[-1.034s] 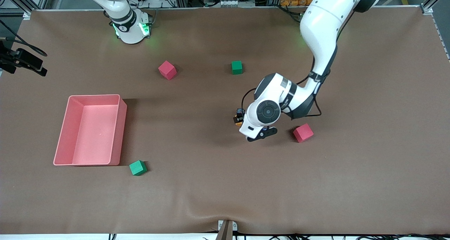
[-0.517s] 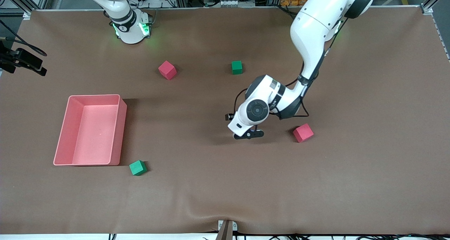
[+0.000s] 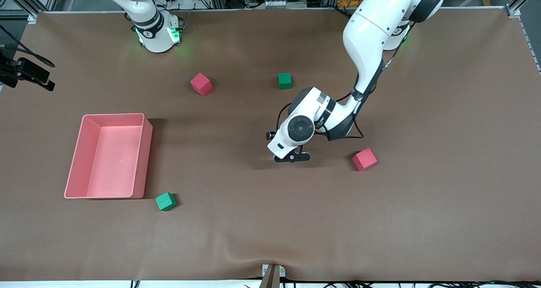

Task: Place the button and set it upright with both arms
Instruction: 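Close the left gripper around the button's blue base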

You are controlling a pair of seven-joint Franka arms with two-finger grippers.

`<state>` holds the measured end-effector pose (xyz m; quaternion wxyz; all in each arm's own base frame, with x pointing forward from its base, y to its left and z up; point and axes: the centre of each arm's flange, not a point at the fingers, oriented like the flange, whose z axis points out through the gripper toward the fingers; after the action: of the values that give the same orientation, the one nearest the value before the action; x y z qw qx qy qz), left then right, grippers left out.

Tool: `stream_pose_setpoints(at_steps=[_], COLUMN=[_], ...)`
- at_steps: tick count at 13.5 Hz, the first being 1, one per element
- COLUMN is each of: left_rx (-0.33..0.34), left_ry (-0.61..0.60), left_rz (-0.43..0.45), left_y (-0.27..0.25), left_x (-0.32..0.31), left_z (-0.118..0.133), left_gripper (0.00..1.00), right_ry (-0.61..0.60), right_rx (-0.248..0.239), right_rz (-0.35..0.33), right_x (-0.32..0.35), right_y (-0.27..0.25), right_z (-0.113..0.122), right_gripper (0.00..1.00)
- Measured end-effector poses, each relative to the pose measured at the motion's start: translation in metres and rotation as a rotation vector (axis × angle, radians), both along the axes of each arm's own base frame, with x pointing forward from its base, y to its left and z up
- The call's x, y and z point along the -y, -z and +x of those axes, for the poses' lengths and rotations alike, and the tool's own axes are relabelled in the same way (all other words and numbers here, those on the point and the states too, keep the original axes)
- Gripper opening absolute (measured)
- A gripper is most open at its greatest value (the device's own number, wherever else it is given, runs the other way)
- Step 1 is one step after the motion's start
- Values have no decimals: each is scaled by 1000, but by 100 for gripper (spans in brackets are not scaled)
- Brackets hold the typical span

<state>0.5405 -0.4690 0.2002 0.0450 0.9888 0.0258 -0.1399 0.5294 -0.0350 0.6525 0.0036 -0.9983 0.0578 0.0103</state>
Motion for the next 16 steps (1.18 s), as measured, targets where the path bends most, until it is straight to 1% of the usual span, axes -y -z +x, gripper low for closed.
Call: stream_pose_setpoints(at_steps=[4,9,11,12,14,15,16], left_rx=[-4,-11,-19,-23,-32,-41,-50], left_ry=[12,73,109,119,132,140,145], left_rz=[0,-8,-11,-11,-8,-4,0], left_y=[4,11,19,22,27,28,29], left_x=[-1,-2,-4,-5,-5,-5,-4], left_z=[-1,-4,-6,-7,-10,-13,-15], left_gripper=[100,100,96,96,93,93,89], right_ry=[-3,-4,-5,-5,-6,-6,-6], right_rx=[0,-1,-1,-1,-1,-1,-1], right_rz=[0,0,0,0,0,0,0], right_x=[0,-1,-1,-1,-2,-2,-1], right_y=[0,0,0,0,0,0,0], right_z=[0,0,0,0,0,0,0], right_gripper=[100,100,100,100,100,100,100])
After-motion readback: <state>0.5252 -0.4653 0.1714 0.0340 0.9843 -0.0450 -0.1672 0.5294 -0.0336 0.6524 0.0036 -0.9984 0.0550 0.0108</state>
